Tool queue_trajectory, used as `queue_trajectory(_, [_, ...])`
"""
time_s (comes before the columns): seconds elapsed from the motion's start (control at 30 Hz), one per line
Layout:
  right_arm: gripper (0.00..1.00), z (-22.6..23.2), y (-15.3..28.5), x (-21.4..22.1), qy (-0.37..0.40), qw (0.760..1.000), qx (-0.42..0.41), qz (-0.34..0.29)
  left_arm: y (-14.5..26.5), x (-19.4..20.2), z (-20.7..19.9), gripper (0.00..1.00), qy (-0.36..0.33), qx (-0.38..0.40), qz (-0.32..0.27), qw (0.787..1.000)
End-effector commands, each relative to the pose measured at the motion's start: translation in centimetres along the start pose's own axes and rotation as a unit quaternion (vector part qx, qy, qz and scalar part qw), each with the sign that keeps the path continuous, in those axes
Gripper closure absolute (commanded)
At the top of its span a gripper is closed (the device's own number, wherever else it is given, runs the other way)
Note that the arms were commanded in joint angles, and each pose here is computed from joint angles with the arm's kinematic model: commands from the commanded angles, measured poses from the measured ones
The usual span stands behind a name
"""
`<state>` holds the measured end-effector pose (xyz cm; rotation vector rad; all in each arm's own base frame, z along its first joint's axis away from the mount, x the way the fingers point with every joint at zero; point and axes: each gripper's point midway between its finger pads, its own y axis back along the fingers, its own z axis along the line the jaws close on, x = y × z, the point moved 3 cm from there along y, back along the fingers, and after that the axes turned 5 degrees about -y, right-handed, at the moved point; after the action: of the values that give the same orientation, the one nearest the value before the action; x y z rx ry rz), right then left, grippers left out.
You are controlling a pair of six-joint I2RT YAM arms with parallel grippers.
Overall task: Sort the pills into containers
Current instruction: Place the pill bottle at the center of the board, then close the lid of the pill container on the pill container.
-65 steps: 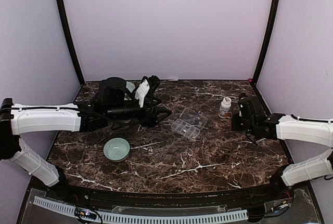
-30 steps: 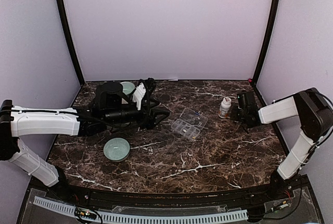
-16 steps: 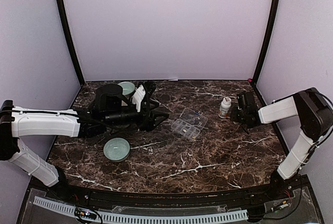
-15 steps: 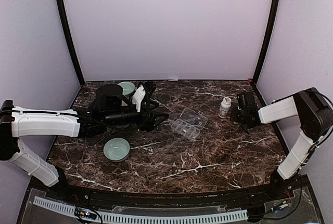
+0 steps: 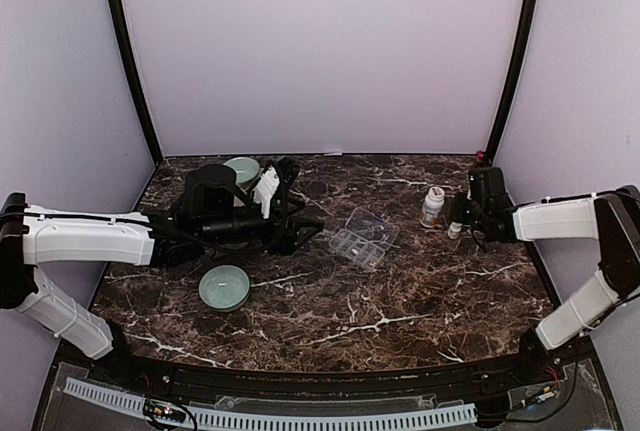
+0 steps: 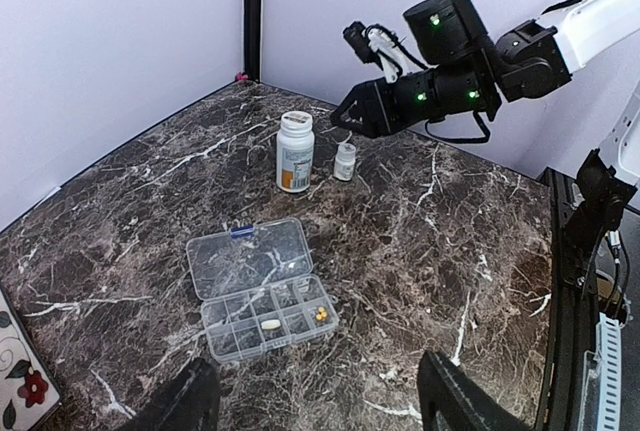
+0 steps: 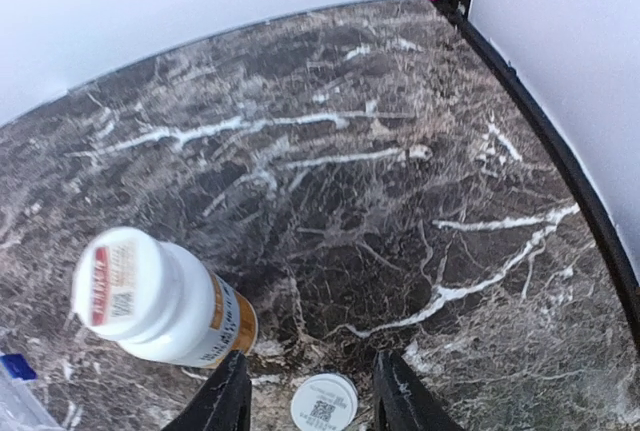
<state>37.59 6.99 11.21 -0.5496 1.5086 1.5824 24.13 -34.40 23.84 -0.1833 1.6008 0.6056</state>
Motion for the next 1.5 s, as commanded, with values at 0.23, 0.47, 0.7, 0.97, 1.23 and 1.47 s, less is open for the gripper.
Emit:
queue_trajectory(0.23, [0.57, 5.1, 6.9, -3.4, 0.026, 0.994, -0.087, -0.065, -1.5, 2.6, 0.6, 0.51, 0.042, -0.013, 0.046, 0.998])
queue_trajectory(0.47, [0.72, 9.7, 7.2, 0.8, 0.030, 0.986, -0.164, 0.004, -3.5, 5.2, 0.7, 0.66, 0.075, -0.012, 0.093, 0.993])
queue_trajectory(0.7, [0.77, 11.6, 4.5, 4.9, -0.028, 0.976, -0.202, 0.077, -6.0, 8.0, 0.9, 0.77, 0.097, -0.012, 0.138, 0.986])
queue_trajectory(0.97, [0.81, 12.1, 2.0, 6.6, -0.049, 0.976, -0.187, 0.095, -8.1, 10.9, 0.9, 0.87, 0.114, -0.009, 0.181, 0.977])
queue_trajectory(1.23, [0.83, 12.1, 0.3, 7.1, -0.053, 0.980, -0.167, 0.099, -9.3, 12.5, 1.1, 0.89, 0.118, -0.012, 0.211, 0.970])
queue_trajectory(1.47, [0.83, 12.0, -0.8, 7.3, -0.061, 0.978, -0.169, 0.105, -10.3, 13.9, 1.2, 0.90, 0.121, -0.014, 0.237, 0.964])
